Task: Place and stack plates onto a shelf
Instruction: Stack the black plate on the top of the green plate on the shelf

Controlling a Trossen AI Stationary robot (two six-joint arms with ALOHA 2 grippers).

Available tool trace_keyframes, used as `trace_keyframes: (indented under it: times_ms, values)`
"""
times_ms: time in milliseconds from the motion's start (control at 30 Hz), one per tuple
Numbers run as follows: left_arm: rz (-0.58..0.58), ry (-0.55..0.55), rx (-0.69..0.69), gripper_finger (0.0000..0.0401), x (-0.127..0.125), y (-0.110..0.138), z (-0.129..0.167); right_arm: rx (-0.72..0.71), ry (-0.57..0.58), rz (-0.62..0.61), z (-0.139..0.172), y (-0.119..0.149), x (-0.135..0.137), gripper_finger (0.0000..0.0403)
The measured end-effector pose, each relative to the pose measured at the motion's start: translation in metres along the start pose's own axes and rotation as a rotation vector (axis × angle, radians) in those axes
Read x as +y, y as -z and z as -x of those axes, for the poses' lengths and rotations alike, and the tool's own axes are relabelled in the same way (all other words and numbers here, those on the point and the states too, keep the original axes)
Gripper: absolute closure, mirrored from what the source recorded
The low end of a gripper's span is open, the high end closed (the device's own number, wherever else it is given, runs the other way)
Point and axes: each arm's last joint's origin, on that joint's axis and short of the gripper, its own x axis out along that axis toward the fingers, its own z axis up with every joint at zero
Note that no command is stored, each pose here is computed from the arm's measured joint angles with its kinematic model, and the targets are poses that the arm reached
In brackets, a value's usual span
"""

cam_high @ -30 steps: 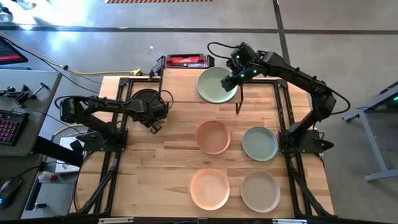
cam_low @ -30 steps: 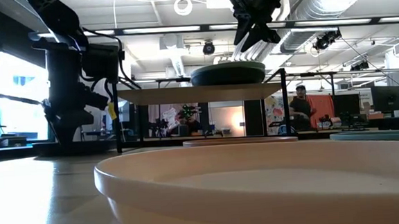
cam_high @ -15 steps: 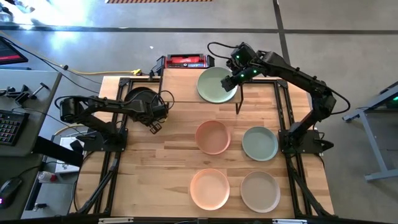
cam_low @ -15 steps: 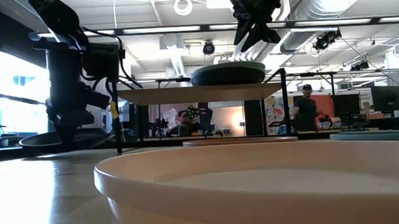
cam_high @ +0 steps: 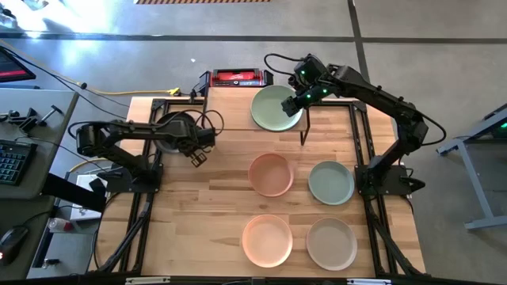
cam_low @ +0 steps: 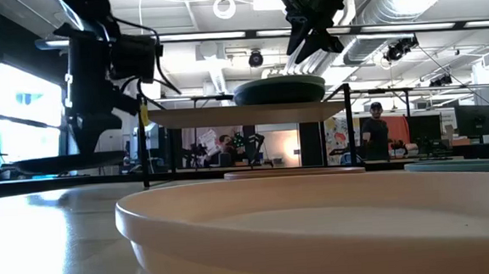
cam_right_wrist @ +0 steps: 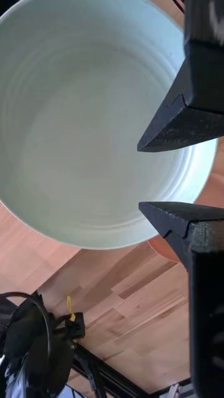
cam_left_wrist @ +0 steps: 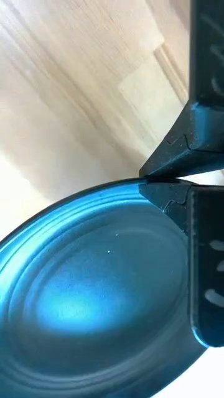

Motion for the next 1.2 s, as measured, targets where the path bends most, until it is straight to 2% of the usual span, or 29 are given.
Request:
trace_keyframes:
  times_ms: [500, 733, 933, 1200]
  values:
    - [-0.030, -0.111, 0.028, 0.0401, 0.015, -0.009, 0.039, 0.000, 0.001, 0.027, 0.000, 0.000, 0.000, 0.0284]
    - [-0.023, -0.110, 0.015, 0.0401, 0.025, -0.008, 0.062, 0.000, 0.000, 0.027, 0.000, 0.000, 0.000, 0.0284]
    - [-0.001, -0.089, -0.037, 0.0401, 0.037, -0.004, 0.085, 0.000, 0.000, 0.036, 0.000, 0.000, 0.000, 0.0284]
    - [-0.046, -0.087, -0.161, 0.0401, 0.053, -0.004, 0.120, -0.011, -0.003, 0.082, 0.000, -0.001, 0.000, 0.0284]
